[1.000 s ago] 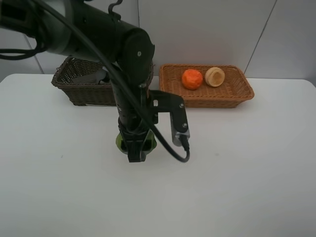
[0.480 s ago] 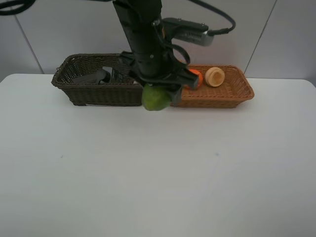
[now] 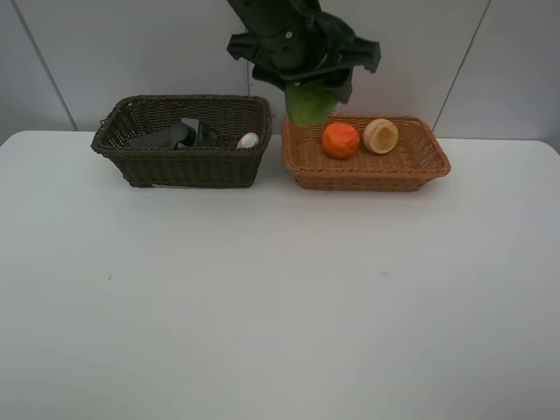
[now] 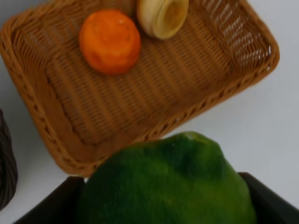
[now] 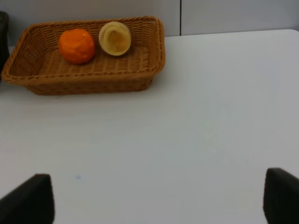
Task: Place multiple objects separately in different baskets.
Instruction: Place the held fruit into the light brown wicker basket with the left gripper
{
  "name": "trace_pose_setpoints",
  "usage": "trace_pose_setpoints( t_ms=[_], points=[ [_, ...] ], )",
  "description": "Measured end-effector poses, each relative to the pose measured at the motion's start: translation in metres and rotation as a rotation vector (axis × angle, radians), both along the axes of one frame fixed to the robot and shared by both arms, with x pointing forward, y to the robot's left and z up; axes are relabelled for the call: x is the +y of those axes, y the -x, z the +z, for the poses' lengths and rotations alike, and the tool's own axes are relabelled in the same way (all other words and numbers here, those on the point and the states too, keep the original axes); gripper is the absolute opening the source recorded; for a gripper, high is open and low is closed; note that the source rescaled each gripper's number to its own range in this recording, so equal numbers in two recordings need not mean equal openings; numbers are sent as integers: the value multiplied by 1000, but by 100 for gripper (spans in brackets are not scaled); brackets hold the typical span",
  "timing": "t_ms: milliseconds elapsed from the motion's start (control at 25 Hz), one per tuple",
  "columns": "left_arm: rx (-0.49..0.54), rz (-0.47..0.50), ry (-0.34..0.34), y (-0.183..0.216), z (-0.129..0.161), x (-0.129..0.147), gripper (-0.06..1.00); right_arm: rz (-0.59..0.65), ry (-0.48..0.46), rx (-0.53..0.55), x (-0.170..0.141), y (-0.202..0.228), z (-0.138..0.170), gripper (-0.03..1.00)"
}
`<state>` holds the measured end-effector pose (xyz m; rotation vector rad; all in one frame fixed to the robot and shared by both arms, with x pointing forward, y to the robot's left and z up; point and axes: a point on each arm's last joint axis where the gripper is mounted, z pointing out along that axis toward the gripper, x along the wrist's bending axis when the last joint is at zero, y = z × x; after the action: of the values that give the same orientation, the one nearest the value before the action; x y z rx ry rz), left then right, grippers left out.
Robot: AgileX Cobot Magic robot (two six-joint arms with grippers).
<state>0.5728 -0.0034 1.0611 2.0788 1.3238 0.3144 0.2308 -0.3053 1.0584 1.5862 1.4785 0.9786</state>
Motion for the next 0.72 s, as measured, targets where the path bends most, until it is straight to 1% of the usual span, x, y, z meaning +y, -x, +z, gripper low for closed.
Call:
trace_pose_setpoints(
  t_ms=[160,280,360,520,720],
  points=[
    [-74,8,79,-9,7,-2,79,0,0,0,0,0,0,97],
    [-118,19,119,-24,6,-6,79,0,0,0,0,0,0,97],
    [-134,26,123,-35,2,-10,79,0,0,0,0,0,0,97],
    [-167,28,109,-58,-11,-22,79,0,0,0,0,0,0,97],
    [-183,23,92,-82,-39,-38,79,0,0,0,0,0,0,97]
  ],
)
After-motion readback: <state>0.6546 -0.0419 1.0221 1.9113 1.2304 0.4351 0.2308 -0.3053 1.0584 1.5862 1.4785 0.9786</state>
